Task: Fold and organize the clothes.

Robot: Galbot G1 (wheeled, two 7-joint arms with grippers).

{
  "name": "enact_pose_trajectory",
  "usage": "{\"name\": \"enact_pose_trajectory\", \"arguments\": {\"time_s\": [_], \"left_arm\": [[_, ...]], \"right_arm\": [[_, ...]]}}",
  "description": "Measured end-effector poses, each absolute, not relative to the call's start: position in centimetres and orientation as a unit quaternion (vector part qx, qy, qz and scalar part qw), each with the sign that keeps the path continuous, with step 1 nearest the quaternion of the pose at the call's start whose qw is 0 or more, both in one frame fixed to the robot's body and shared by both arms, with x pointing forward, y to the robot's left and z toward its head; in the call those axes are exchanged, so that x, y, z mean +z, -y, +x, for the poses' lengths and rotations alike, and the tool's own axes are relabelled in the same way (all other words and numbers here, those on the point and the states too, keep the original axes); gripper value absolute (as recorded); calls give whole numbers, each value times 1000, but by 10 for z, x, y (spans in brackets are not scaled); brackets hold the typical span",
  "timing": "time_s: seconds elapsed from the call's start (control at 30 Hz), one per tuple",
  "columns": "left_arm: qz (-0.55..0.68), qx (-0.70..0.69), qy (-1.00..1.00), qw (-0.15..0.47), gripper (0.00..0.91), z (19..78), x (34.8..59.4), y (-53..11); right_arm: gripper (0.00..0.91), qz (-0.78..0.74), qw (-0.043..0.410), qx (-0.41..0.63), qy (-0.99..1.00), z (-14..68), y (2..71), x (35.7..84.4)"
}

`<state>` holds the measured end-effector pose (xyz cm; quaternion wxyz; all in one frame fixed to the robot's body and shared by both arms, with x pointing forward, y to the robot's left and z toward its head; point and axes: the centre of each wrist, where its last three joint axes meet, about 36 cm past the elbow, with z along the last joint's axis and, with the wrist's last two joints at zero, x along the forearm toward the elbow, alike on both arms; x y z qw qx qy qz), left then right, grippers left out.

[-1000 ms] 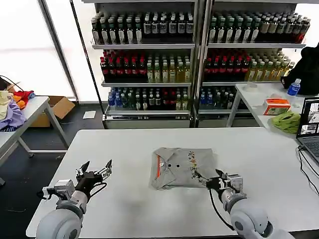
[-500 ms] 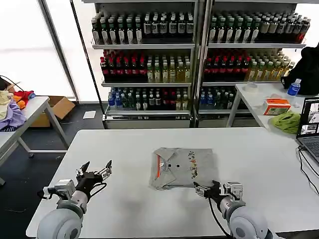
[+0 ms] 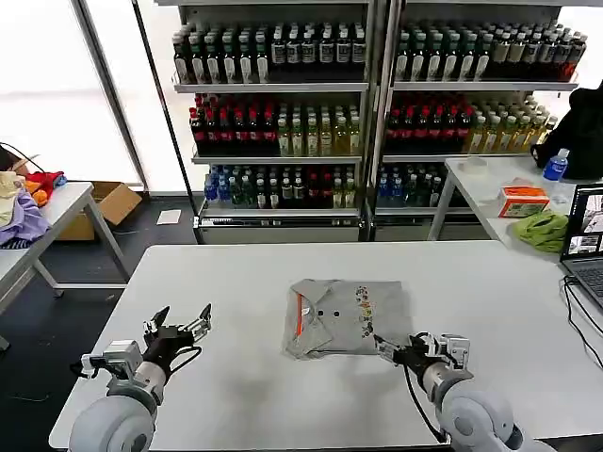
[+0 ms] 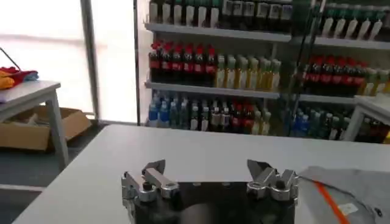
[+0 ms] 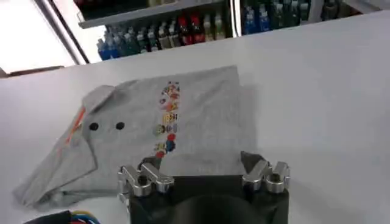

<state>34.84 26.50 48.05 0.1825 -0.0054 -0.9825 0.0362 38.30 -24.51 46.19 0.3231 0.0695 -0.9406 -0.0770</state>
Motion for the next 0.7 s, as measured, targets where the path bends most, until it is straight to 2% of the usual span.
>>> {"name": "enact_pose_trajectory", "arguments": {"time_s": [0.4, 0.7], "left_arm": [[-4, 38, 983, 182, 907, 338, 482, -262], [-1, 38, 982, 187, 907, 328, 481, -262]], "right_arm": [[907, 70, 254, -68, 962, 438, 219, 468], [907, 57, 256, -65, 963, 480, 198, 453]]}}
